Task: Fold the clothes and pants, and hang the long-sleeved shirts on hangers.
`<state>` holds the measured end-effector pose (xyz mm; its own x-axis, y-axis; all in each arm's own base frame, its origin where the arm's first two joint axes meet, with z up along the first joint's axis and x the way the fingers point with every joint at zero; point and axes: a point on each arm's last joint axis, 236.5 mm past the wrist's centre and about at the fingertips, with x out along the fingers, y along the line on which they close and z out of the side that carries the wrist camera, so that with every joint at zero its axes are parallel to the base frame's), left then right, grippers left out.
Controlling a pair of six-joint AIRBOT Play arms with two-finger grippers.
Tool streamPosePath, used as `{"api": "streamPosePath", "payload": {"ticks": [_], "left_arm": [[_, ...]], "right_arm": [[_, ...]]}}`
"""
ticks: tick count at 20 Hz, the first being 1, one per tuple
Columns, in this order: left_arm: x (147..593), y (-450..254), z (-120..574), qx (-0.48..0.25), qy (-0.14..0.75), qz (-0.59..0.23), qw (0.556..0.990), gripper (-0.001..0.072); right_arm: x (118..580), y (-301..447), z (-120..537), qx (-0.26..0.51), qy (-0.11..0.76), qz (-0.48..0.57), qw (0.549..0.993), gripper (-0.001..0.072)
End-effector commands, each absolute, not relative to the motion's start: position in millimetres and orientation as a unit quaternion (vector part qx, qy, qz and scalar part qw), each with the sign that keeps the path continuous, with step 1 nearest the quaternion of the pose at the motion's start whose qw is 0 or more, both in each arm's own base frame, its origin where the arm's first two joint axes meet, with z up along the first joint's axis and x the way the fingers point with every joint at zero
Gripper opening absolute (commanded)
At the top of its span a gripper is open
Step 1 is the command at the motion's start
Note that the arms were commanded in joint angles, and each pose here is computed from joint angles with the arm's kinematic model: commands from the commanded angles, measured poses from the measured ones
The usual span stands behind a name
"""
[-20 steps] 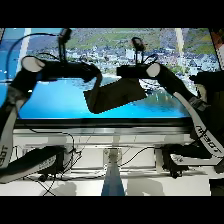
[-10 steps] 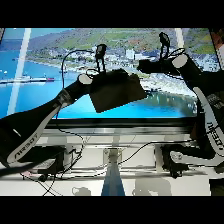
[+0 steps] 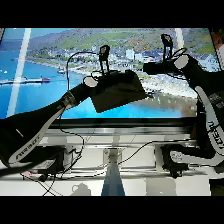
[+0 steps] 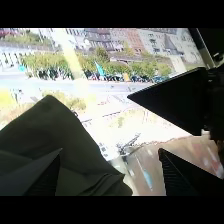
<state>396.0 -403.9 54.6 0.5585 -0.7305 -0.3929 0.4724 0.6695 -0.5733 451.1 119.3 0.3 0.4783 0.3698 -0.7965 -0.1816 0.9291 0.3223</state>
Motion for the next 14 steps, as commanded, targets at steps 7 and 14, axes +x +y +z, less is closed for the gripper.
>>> {"api": "streamPosePath", "payload": {"ticks": [7, 14], "left_arm": [[393.1, -396.7, 79.5, -0.089, 0.253, -0.385, 0.883, 0.0699], [401.5, -387.6, 79.3, -0.081, 0.249, -0.377, 0.888, 0.0698]], "right_arm": [[355.7, 127.5, -51.7, 0.059, 0.624, 0.324, 0.708, 0.0013], [350.2, 198.4, -88.6, 0.008, 0.596, 0.356, 0.720, 0.0014]]}}
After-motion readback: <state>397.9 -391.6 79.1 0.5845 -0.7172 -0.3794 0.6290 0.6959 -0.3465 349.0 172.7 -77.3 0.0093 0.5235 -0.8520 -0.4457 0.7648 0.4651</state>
